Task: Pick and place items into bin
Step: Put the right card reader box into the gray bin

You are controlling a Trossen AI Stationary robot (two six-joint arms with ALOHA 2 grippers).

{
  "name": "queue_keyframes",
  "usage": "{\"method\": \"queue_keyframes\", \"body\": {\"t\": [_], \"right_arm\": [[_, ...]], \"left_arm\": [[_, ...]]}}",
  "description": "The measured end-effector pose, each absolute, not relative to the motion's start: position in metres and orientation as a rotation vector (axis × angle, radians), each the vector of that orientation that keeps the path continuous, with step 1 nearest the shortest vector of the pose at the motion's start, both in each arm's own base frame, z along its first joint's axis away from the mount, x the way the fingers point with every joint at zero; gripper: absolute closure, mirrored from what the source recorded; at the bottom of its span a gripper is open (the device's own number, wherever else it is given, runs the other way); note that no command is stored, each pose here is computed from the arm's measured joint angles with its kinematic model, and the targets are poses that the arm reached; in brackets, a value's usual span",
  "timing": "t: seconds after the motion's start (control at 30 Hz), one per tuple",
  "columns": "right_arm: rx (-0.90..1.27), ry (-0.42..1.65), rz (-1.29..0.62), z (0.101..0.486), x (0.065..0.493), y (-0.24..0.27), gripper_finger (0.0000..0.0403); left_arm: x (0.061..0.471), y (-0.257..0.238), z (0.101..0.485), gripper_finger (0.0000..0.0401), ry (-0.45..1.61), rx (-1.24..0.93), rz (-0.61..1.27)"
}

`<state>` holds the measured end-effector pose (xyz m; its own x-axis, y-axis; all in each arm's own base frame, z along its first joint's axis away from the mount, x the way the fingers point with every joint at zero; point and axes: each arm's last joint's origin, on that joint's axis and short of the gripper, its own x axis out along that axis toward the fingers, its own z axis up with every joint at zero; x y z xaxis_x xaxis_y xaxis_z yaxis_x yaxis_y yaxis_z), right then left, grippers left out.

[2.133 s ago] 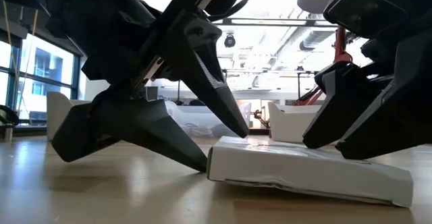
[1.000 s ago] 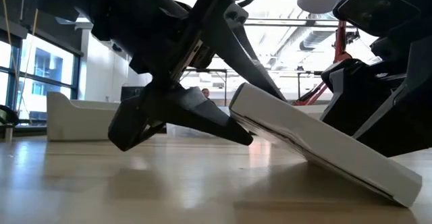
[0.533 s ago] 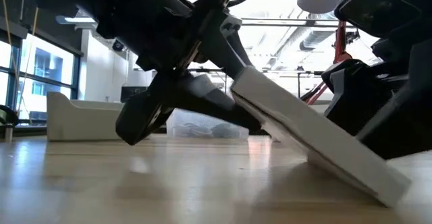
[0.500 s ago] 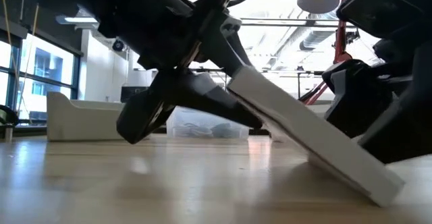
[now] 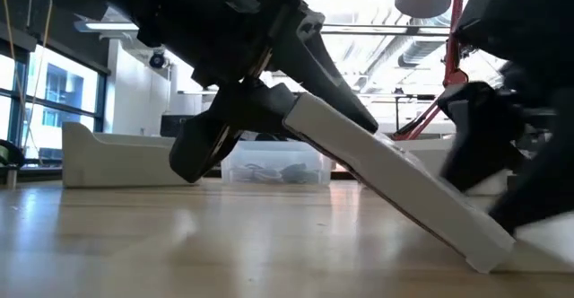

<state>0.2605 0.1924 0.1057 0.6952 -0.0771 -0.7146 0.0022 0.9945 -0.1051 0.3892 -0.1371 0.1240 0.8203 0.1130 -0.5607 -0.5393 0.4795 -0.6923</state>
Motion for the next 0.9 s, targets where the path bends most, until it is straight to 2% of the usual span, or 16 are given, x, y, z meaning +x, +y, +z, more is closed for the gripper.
{"method": "queue_keyframes", "body": {"t": [0.23, 0.4, 0.53, 0.73, 0.9], "right_arm": [[-0.085, 0.793, -0.096, 0.137, 0.251, 0.184, 0.0144], [-0.071, 0.805, -0.128, 0.155, 0.242, 0.176, 0.0144], [-0.071, 0.883, -0.076, 0.166, 0.228, 0.173, 0.0144], [-0.072, 1.025, -0.023, 0.173, 0.2, 0.178, 0.0144], [-0.053, 1.036, -0.058, 0.172, 0.187, 0.185, 0.0144]], "left_arm": [[0.394, -0.138, 0.13, 0.0382, 0.408, -0.958, 0.36], [0.394, -0.137, 0.132, 0.0381, 0.391, -0.945, 0.364], [0.393, -0.137, 0.137, 0.0381, 0.384, -0.916, 0.366], [0.387, -0.133, 0.158, 0.0385, 0.351, -0.845, 0.398], [0.374, -0.125, 0.187, 0.0382, 0.327, -0.755, 0.483]]}}
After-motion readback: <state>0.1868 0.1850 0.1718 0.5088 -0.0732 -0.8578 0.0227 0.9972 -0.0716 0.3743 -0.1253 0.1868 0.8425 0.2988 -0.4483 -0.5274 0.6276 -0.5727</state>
